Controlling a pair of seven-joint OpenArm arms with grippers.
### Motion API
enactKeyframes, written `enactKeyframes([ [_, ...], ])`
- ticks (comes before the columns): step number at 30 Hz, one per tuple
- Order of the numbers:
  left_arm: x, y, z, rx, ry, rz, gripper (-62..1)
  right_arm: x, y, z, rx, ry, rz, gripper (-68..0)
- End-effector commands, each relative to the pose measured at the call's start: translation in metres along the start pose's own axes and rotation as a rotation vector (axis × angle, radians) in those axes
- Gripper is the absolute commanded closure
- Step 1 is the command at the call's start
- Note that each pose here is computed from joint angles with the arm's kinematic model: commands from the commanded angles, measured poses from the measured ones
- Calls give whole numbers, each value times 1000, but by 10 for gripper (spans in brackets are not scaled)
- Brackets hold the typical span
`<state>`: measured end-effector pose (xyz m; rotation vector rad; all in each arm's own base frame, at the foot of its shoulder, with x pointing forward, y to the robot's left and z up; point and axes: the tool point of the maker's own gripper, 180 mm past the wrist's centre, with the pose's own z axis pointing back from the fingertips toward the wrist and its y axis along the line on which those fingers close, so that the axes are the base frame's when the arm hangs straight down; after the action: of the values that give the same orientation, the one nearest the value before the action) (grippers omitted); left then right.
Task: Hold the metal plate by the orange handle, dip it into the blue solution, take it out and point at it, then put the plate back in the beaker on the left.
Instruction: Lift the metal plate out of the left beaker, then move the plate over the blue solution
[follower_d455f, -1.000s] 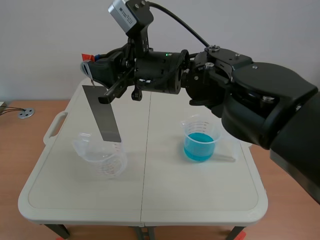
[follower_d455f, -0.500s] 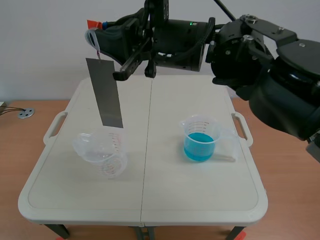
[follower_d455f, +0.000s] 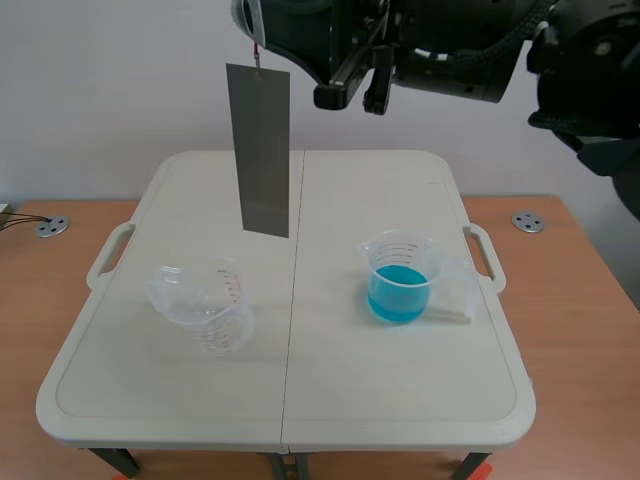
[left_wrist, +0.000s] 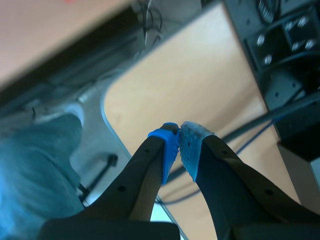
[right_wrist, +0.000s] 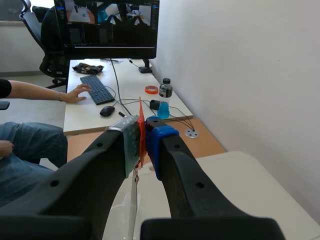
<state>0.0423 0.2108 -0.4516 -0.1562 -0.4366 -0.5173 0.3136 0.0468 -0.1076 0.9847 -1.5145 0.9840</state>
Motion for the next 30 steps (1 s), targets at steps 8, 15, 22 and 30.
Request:
enactKeyframes([
  [8, 70, 50, 23, 140, -146, -90, -58, 25, -34, 36, -83, -10, 12, -11],
  [15, 141, 63, 51, 207, -322, -173, -58, 35, -56, 62, -148, 26, 66, -11],
  [22, 213, 49, 79, 202, -554, -266, -58, 38, -68, 76, -184, 50, 83, -11],
  [30, 273, 37, 92, 159, -752, -342, -57, 31, -80, 94, -238, 58, 51, -11],
])
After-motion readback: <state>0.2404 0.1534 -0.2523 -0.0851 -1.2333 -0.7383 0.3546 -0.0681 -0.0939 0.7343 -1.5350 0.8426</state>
